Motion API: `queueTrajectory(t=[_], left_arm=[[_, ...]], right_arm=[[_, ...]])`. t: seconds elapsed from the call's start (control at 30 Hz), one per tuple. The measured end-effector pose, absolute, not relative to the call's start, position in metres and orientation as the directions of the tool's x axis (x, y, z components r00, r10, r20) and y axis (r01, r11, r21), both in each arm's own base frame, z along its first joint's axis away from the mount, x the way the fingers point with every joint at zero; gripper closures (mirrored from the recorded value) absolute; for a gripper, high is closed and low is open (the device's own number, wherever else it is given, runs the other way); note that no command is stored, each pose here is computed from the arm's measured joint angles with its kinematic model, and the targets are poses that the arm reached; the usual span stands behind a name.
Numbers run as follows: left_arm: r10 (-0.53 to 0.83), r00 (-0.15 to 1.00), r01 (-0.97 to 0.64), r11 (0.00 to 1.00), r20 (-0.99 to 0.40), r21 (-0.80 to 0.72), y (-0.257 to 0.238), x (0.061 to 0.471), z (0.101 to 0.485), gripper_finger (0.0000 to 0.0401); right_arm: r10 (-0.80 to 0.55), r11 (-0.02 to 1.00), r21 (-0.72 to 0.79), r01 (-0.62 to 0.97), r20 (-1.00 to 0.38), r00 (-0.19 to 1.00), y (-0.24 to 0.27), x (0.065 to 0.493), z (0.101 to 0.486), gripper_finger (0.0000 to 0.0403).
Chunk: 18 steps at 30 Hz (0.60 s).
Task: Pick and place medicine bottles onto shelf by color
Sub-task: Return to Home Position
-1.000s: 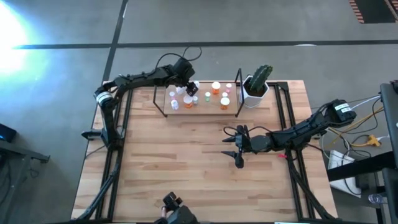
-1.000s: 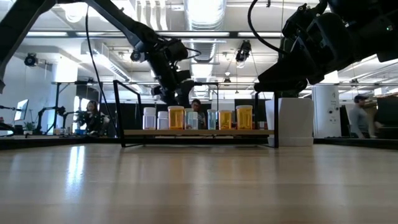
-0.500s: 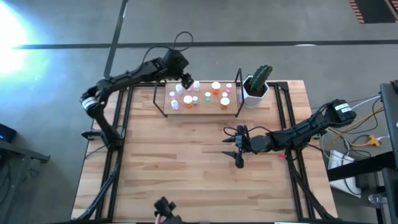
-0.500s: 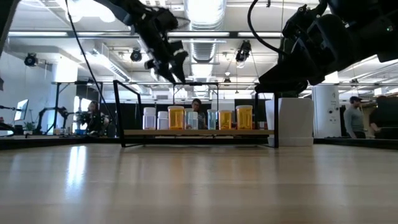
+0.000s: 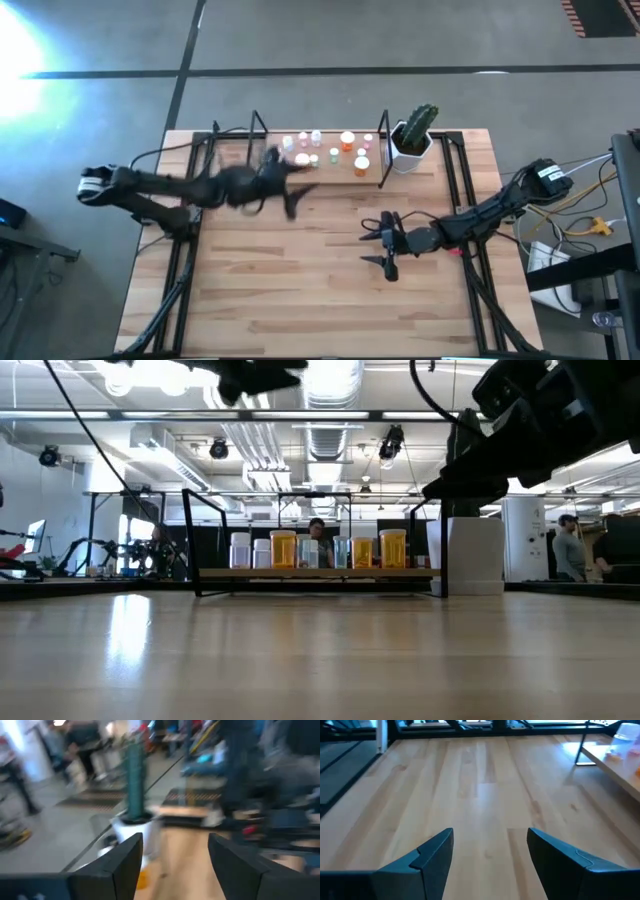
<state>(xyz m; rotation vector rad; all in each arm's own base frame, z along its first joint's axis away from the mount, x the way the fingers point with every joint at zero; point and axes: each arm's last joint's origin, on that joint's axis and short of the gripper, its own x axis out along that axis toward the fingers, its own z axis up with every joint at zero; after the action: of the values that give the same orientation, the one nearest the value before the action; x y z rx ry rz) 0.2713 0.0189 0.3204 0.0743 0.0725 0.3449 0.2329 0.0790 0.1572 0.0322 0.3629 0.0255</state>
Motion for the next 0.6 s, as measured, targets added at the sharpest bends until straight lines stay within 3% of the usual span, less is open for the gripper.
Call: queueTrajectory(t=[0.13, 0.27, 0.6], left_arm=[[0.254, 0.967, -0.252, 0.965, -0.02, 0.07, -0.033, 0.251, 0.306, 0.02], [0.288, 0.957, -0.286, 0.955, -0.023, 0.081, -0.066, 0.232, 0.3, 0.0201], [0.338, 0.94, -0.33, 0.937, -0.054, 0.11, -0.072, 0.21, 0.298, 0.0201]], right_arm=[[0.07, 0.997, 0.064, -0.051, -0.344, 0.936, 0.088, 0.229, 0.159, 0.0164], [0.101, 0.994, 0.064, -0.084, -0.327, 0.94, 0.093, 0.223, 0.168, 0.0173], [0.106, 0.994, 0.055, -0.096, -0.219, 0.97, 0.067, 0.167, 0.231, 0.0208]])
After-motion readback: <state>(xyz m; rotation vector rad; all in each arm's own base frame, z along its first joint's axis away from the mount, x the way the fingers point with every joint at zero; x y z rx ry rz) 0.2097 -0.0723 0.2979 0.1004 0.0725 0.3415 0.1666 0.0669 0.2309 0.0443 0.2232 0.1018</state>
